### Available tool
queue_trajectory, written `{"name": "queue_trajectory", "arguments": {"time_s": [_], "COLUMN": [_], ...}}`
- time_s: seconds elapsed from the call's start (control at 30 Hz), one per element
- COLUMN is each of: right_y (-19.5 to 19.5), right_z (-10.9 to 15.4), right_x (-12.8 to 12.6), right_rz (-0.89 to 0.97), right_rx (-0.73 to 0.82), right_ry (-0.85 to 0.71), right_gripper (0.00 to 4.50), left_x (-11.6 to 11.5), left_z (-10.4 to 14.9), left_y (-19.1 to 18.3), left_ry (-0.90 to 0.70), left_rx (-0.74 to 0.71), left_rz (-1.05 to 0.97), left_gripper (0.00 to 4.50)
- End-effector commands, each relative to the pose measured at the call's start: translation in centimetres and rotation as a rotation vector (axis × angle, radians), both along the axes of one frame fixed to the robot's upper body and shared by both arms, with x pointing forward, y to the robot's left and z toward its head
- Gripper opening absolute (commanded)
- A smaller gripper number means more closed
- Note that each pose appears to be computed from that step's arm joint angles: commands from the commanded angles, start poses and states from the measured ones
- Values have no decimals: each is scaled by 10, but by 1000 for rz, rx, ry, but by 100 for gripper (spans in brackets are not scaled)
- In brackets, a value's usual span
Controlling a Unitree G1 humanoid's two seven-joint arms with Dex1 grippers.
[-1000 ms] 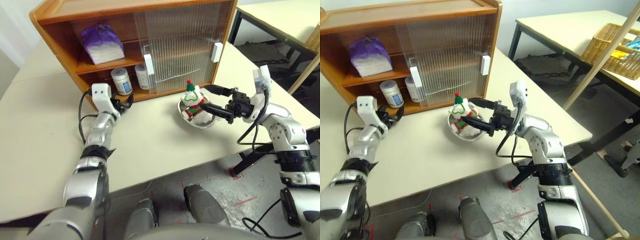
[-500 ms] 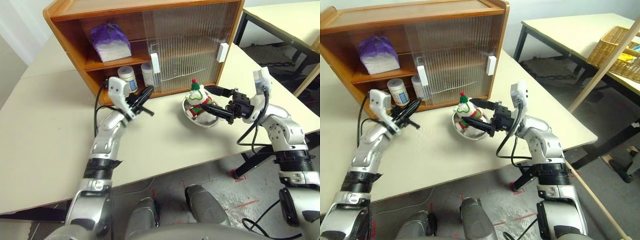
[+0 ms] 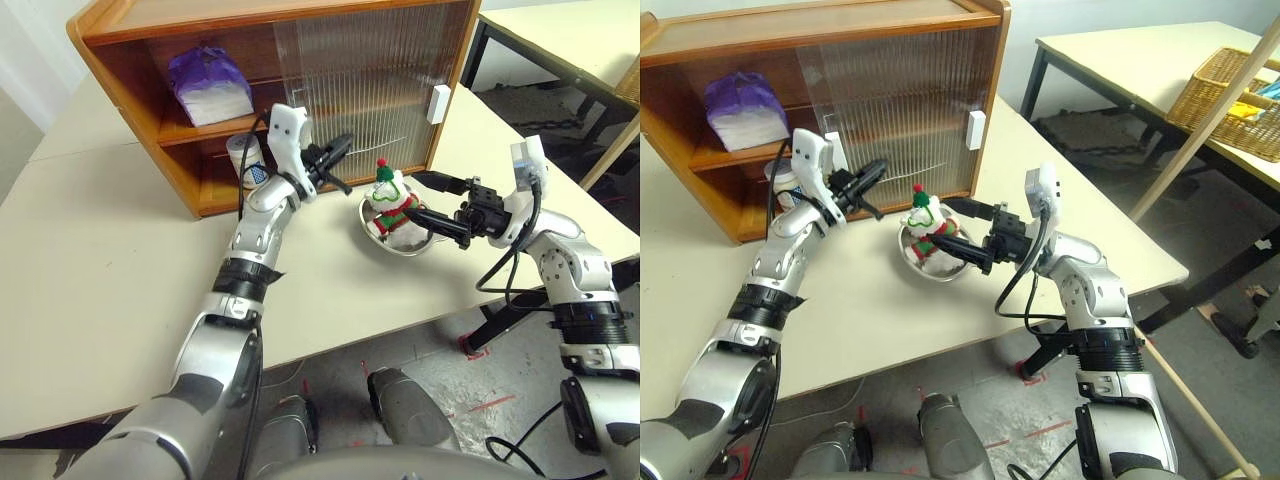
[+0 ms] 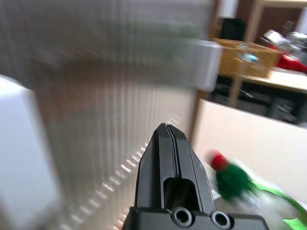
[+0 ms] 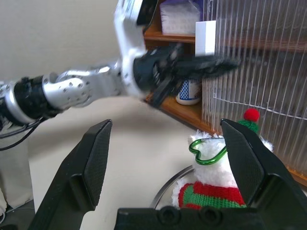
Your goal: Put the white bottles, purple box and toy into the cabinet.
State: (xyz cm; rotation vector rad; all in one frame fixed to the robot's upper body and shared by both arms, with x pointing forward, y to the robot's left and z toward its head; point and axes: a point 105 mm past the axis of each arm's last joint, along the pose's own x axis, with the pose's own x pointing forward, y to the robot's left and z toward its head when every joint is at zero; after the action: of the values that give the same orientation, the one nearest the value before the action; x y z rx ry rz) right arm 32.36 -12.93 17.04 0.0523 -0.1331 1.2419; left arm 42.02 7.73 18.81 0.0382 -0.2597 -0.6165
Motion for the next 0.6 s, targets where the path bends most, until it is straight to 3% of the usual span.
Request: {"name": "queue_trajectory", "arguments": {"time_s": [0.03, 0.6], "right_y": [2, 10], "right_z": [-1, 3], "right_x": [-2, -2], "right_rz": [1, 10], "right_rx": [-8, 0], "right_ry": [-10, -12], "right_gripper": [450, 450], "left_x": [7, 4], "left_z": [-1, -4], "left_y": [12, 56], "left_ry": [3, 14], "left_rx": [-10, -60], "left_rz": [82, 337], "left_gripper": [3, 3]}}
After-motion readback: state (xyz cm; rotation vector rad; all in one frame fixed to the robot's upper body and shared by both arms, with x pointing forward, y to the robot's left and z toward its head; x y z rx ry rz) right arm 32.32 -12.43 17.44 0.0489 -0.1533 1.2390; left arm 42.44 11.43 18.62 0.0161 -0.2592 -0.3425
